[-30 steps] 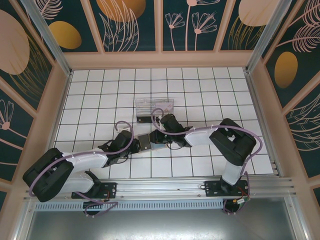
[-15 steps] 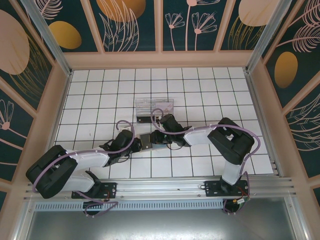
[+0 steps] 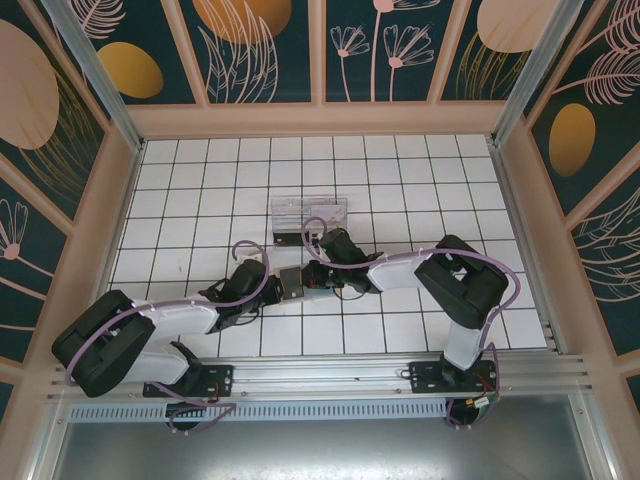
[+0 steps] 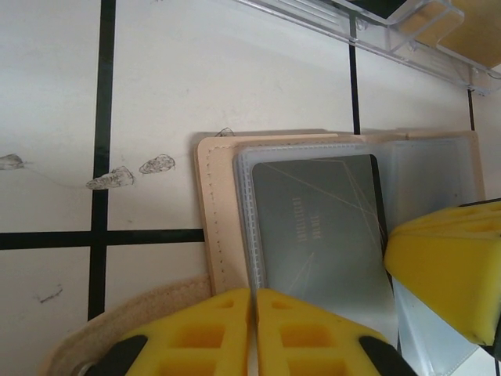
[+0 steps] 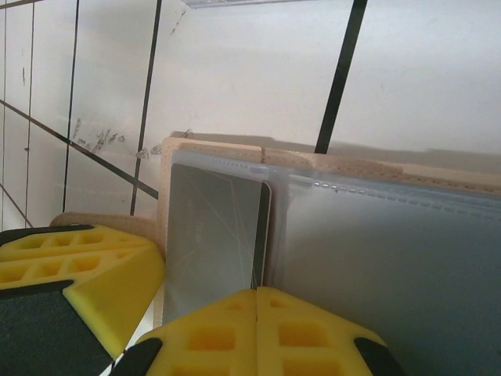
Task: Take the credit cards out of the card holder
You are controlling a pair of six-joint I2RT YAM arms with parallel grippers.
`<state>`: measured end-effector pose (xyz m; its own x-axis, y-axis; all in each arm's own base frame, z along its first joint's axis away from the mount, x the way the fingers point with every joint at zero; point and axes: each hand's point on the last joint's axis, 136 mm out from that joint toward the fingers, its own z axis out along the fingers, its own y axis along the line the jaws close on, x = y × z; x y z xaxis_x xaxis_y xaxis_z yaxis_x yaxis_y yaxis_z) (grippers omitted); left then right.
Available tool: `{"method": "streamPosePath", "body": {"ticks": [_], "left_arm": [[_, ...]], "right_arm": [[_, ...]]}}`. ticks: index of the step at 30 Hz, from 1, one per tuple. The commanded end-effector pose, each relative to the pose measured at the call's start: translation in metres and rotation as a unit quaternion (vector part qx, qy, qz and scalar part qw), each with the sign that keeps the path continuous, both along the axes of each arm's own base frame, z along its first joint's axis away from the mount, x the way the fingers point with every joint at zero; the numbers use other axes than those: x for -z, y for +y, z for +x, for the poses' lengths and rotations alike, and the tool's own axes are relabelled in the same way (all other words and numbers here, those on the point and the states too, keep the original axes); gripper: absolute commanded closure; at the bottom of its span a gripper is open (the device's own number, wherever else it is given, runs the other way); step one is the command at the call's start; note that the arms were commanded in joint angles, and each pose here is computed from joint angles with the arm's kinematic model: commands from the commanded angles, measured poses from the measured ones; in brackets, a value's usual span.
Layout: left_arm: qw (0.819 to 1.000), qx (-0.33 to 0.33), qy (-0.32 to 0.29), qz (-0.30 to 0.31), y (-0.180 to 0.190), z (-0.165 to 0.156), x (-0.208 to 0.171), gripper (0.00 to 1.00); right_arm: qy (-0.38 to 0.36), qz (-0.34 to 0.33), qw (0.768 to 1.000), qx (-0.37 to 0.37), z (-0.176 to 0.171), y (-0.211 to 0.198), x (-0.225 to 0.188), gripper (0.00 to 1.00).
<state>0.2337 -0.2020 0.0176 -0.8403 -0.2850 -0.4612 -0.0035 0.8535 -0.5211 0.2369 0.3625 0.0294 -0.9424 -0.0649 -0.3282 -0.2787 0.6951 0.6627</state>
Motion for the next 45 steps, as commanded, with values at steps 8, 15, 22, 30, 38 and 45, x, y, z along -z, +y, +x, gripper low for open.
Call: {"method": "streamPosePath", "body": {"ticks": [8, 15, 22, 30, 38, 45], "left_arm": [[0.999, -0.01, 0.03, 0.036, 0.017, -0.012, 0.019, 0.92], [0.999, -0.006, 0.03, 0.034, 0.015, -0.013, 0.019, 0.92], [0.999, -0.002, 0.03, 0.029, 0.013, -0.013, 0.018, 0.93], [0.999, 0.002, 0.031, 0.024, 0.01, -0.013, 0.018, 0.93], [0.999, 0.004, 0.031, 0.021, 0.009, -0.013, 0.017, 0.93], [0.999, 0.003, 0.031, 0.026, 0.012, -0.015, 0.019, 0.94]], "right_arm": [[0.002, 0.005, 1.0, 0.013, 0.003, -0.015, -0.008, 1.0], [0.001, 0.01, 1.0, 0.014, 0.003, -0.017, -0.01, 1.0], [0.022, 0.014, 1.0, 0.004, 0.002, -0.007, -0.005, 0.81], [0.032, 0.021, 0.999, -0.003, 0.001, -0.002, -0.001, 0.79], [0.035, 0.024, 0.999, -0.004, 0.0, -0.002, 0.0, 0.98], [0.034, 0.024, 0.999, 0.017, 0.005, -0.018, -0.003, 1.0]]}}
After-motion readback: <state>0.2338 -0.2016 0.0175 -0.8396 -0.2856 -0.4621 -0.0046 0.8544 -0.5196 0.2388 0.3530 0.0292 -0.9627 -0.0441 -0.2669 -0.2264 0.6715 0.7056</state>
